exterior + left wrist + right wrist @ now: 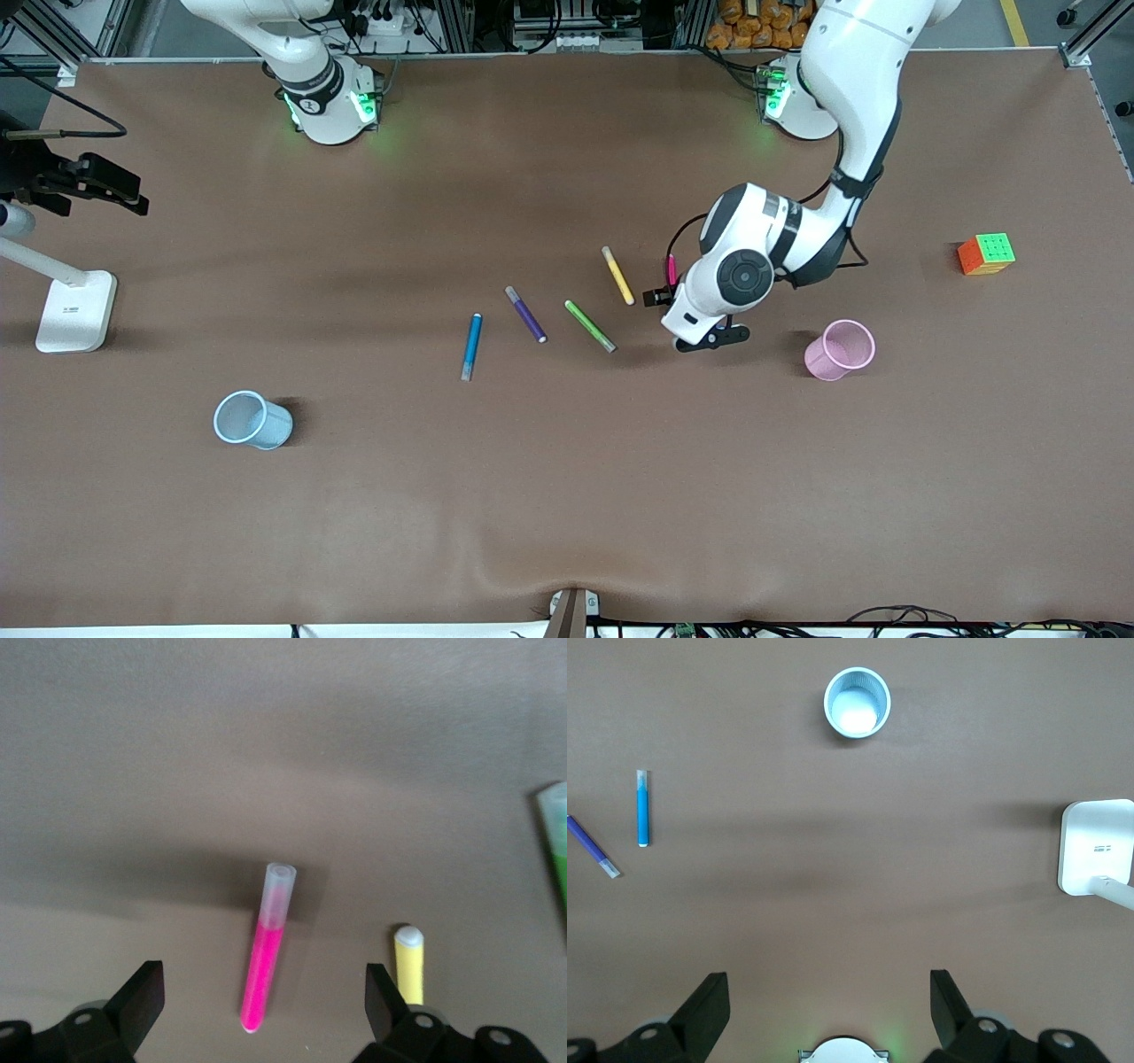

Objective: Place pink and blue markers in matching cups
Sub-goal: 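Lower the left gripper and grasp the pink marker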

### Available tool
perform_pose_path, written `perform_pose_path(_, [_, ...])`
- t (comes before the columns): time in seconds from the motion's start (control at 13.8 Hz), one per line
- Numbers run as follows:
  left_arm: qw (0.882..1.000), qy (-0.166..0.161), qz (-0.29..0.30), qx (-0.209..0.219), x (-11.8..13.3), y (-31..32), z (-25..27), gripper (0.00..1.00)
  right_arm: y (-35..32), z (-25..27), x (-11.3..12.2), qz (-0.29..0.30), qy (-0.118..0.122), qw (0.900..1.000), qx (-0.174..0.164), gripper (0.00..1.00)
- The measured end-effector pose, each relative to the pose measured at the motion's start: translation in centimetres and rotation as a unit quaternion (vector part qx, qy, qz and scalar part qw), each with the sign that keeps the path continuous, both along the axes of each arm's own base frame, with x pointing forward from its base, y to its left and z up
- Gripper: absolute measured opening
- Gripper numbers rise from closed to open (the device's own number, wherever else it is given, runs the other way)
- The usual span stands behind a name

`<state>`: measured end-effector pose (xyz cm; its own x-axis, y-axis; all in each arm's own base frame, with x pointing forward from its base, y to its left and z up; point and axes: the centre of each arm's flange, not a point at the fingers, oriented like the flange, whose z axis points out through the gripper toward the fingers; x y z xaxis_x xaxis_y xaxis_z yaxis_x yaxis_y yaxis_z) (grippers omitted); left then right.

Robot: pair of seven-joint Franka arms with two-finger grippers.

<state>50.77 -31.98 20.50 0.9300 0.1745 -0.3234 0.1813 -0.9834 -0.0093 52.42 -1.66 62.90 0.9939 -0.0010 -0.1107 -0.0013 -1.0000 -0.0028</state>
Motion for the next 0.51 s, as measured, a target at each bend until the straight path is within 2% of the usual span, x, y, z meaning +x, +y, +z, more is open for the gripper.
perform_pose_path(0.22, [1.0,0.009,-0.009,0.002,-0.2,0.2,-1.4,0.95,0.0,0.0,0.0,0.0,0.0,1.0,0.0,1.0])
perform_pose_path(0.36, [1.0,0.012,-0.02,0.0,-0.3,0.2,-2.0,0.74,0.2,0.0,0.1,0.002,-0.001,1.0,0.0,1.0])
perform_pose_path(0.44, [1.0,0.013,-0.021,0.0,-0.3,0.2,-2.2,0.68,0.4,-0.2,0.1,0.005,-0.001,1.0,0.0,1.0])
perform_pose_path(0.51, [1.0,0.013,-0.021,0.0,-0.3,0.2,-2.3,0.67,0.8,-0.4,0.3,0.009,0.0,1.0,0.0,1.0])
